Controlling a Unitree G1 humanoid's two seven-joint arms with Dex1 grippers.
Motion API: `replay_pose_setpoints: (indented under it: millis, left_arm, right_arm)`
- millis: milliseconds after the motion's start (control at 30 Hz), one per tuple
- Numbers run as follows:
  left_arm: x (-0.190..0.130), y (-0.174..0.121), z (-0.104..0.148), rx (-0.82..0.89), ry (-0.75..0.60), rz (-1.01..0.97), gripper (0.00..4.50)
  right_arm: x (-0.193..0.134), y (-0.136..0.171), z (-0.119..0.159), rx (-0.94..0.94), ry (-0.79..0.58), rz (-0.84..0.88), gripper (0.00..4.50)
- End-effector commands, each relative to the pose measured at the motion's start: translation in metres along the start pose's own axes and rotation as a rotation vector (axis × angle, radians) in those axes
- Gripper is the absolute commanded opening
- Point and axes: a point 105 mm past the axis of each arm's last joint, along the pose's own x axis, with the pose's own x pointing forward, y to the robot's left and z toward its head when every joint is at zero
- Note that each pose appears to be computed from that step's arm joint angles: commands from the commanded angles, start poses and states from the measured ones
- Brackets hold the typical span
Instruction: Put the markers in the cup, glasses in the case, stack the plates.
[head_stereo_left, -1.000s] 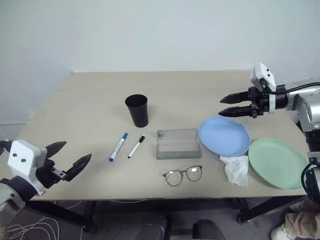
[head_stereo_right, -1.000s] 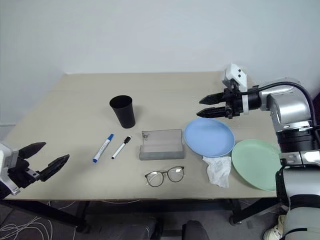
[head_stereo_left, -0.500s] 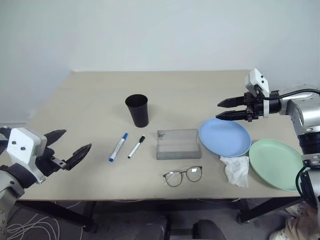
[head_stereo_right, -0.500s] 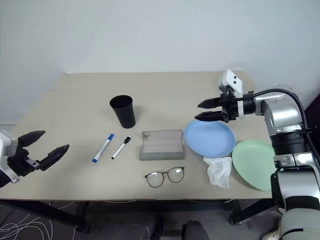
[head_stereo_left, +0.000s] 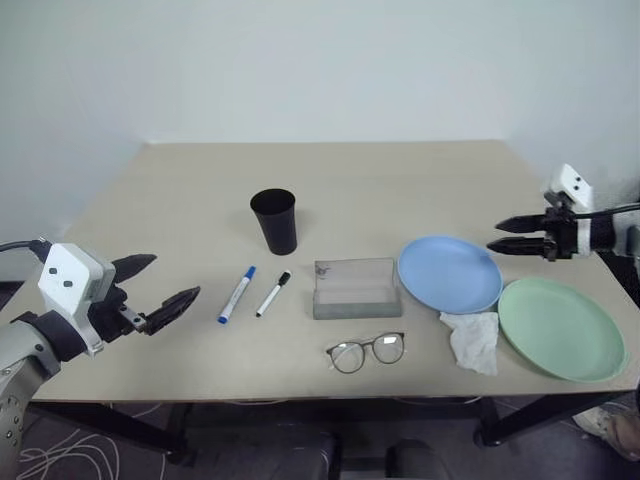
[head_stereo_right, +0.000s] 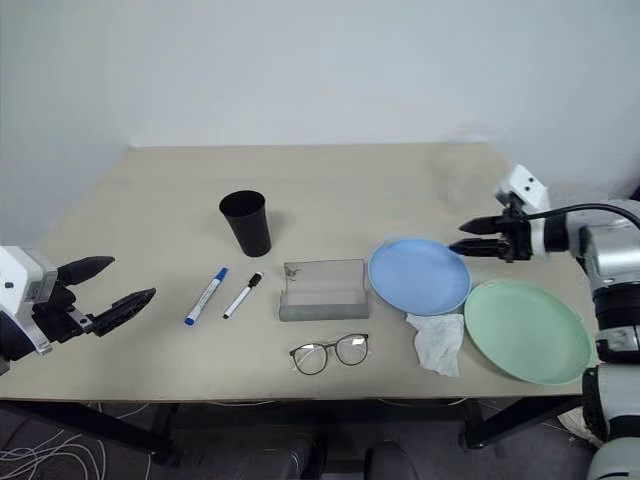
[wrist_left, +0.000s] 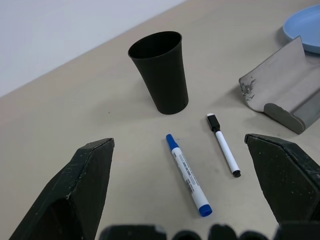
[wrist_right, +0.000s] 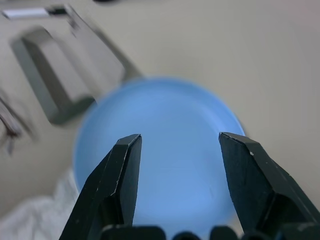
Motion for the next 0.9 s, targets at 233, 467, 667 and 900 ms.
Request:
replay_pose_setpoints:
  millis: [233,467,667,900]
  left_arm:
    - [-0.003,-0.005,0.002,0.012,-0.011,-0.004,4.45]
    - [-0.001,-0.005,0.003,0.006,-0.009,-0.017,4.45]
    - [0.002,-0.007,0.005,0.000,-0.023,-0.040,4.45]
    - [0.003,-0.031,0.015,-0.073,-0.132,-0.199,4.45]
  right_arm:
    - [-0.065,-0.029,-0.056,0.136,0.082,-0.244,2.67]
    - [-0.088,-0.028,-0.112,0.294,0.147,-0.359,2.67]
    - [-0.097,-0.029,-0.135,0.363,0.173,-0.437,2.67]
    - [-0.100,-0.026,-0.155,0.407,0.213,-0.488,2.67]
